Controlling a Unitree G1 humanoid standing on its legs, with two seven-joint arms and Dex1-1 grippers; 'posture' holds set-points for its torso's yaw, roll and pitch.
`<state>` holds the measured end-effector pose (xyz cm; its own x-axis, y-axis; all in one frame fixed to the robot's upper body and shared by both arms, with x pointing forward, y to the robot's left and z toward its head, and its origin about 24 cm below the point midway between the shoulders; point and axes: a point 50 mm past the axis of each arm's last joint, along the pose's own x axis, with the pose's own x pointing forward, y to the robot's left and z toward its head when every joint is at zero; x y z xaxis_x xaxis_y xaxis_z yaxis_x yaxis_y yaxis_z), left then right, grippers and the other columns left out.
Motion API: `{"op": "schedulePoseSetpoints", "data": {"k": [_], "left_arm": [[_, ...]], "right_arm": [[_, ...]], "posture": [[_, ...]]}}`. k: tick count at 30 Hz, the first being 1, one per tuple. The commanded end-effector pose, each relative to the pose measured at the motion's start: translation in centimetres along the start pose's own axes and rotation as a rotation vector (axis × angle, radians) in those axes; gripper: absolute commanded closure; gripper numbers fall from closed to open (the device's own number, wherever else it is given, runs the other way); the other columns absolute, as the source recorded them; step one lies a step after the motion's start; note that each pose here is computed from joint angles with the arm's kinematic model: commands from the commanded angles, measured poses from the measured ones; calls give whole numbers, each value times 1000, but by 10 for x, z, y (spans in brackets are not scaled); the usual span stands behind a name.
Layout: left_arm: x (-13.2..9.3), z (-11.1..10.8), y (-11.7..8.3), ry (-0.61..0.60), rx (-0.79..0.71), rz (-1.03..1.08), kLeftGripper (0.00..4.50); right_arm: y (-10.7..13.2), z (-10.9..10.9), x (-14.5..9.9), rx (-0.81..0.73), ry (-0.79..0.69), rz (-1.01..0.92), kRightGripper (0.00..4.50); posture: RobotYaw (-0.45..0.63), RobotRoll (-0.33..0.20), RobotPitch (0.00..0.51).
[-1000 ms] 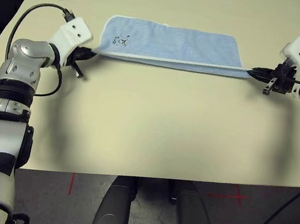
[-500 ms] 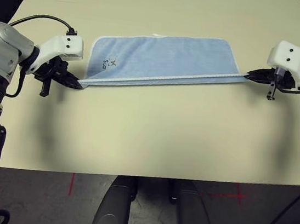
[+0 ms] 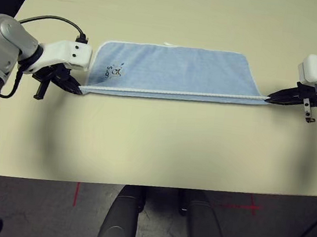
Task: Fold the towel and set it aside.
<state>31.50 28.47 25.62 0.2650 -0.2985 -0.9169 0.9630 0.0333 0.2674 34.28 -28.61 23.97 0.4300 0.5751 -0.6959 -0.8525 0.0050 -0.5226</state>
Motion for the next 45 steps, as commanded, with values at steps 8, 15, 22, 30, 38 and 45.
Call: {"op": "schedulePoseSetpoints", "data": {"k": [8,15,22,30,38,45], "left_arm": [[-5,1,-25,-20,-92,-129,4478],[-8,-4,-5,12,-81,-59,4478],[-11,-7,12,53,-63,-7,4478],[-15,0,34,52,-43,94,4478],[-5,5,53,-5,-54,349,4478],[-9,-1,52,51,-71,338,4478]], "right_arm": [[5,-17,-9,17,137,-34,4500],[3,-14,-15,59,74,-31,4500],[-8,-7,-26,48,86,-102,4500],[-22,-8,-18,-12,239,-279,4500],[-31,-9,0,4,272,-394,4500],[-48,5,5,46,211,-551,4500]], "posture": [[47,0,318],[41,0,318],[26,0,312],[30,0,313],[31,0,316],[30,0,312]]}}
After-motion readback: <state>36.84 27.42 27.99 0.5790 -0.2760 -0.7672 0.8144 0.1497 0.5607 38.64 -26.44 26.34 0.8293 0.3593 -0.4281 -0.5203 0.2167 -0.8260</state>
